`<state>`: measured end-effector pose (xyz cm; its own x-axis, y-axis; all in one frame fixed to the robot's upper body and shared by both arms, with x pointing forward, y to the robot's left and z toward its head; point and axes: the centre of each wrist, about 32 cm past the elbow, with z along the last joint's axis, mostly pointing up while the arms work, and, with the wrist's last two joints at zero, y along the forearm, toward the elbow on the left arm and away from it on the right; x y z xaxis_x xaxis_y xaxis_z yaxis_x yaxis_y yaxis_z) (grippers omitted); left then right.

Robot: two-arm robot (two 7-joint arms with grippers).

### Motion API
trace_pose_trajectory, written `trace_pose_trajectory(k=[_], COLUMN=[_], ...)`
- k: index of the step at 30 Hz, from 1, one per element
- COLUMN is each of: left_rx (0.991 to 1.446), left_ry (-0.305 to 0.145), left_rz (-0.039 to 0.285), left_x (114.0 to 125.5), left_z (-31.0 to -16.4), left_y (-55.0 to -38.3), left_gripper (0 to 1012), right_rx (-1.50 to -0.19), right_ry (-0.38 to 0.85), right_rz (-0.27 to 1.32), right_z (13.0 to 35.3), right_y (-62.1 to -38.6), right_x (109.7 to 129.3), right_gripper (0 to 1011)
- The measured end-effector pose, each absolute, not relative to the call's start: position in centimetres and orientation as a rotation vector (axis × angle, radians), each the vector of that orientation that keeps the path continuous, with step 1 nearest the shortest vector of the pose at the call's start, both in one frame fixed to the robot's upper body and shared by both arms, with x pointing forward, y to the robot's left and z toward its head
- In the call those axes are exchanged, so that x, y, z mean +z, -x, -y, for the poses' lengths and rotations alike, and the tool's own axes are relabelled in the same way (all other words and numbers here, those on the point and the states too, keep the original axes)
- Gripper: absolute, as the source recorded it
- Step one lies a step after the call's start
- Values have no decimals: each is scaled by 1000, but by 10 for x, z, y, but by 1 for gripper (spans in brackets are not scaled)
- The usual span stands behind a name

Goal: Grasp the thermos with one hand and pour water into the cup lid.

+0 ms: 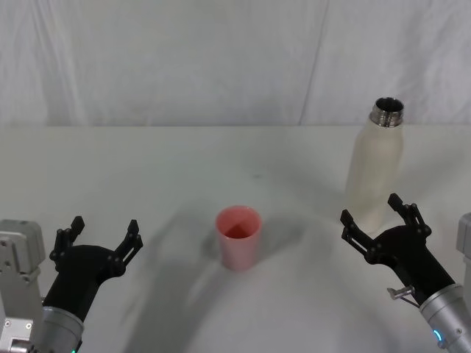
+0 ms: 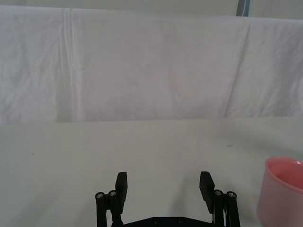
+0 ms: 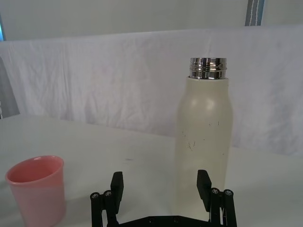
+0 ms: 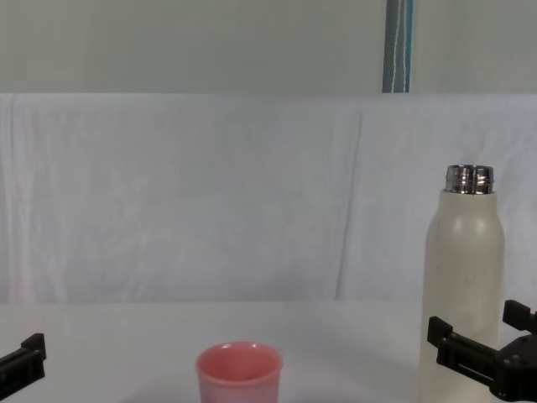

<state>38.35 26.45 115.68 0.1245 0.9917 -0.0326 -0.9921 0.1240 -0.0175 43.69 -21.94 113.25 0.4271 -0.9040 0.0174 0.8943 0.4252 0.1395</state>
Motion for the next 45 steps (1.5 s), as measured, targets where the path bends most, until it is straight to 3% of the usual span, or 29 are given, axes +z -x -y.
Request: trace_pose_trajectory(k=[45], left_rx=[1446], left_ry=[38], left_rz=[-14], left_x=[1157], left_z=[-265], left_y=[-384], left_gripper=[1001], right_rx=[-1126], right_ry=[-115], right_rz=[95], right_z=[219], right_y=[-437], right_x=[1133], right_gripper=[1001])
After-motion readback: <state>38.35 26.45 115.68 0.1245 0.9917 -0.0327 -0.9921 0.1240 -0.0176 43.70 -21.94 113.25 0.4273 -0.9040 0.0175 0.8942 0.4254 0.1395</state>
